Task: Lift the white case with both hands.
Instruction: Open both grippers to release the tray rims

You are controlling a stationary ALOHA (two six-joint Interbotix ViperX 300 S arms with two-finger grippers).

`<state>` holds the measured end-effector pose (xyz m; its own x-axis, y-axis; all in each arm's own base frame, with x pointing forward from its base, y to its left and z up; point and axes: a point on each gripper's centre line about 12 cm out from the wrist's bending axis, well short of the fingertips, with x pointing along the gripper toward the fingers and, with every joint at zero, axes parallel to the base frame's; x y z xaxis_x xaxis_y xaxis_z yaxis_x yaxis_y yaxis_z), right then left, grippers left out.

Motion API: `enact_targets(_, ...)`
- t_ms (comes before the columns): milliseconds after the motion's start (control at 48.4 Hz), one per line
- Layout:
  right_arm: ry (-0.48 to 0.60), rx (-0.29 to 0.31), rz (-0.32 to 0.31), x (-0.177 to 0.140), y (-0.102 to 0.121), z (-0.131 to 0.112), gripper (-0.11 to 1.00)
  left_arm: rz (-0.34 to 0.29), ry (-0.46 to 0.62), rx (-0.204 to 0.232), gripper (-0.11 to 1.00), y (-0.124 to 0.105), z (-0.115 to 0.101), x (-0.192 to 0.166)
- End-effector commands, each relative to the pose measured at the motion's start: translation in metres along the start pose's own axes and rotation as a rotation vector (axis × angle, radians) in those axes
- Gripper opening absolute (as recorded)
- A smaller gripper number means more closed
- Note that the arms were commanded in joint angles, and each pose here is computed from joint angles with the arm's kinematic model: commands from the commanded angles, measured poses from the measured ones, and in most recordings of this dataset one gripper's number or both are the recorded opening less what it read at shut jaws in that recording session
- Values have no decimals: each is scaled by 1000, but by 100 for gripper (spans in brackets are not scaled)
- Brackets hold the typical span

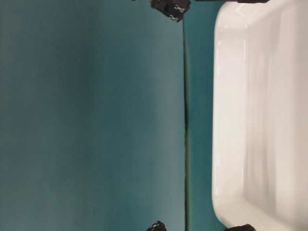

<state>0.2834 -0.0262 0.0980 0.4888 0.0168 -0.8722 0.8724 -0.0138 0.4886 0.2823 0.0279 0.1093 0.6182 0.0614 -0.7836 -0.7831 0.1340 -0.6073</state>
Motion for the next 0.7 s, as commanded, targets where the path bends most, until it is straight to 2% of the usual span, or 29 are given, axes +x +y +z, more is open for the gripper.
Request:
enact_targets(0,-1,-3,-10,5,1,1,52,6,7,15,7,-1,-2,3)
enact_targets(124,-2,-7,-1,5,5,1,76,0,9,18,7,-2,-4,2)
enact_targets(227,-3,-20,8,4,9,1,83,-20,7,22,10,-6,-4,-1)
enact_targets(310,-2,-23,15,3,11,1,82,-40,5,26,25,-9,-4,-2)
enact_targets(475,4,-24,18,-5,8,0,83,-66,8,40,75,-12,-7,-9)
enact_targets(558,6,-24,27,-11,7,-1,83,-93,1,43,94,-17,-6,-15)
enact_targets(599,5,-25,40,-17,7,-1,83,-112,-5,45,98,-20,-4,-20)
enact_targets(682,2,-22,62,-27,5,0,83,-153,-21,57,95,-28,0,-29)
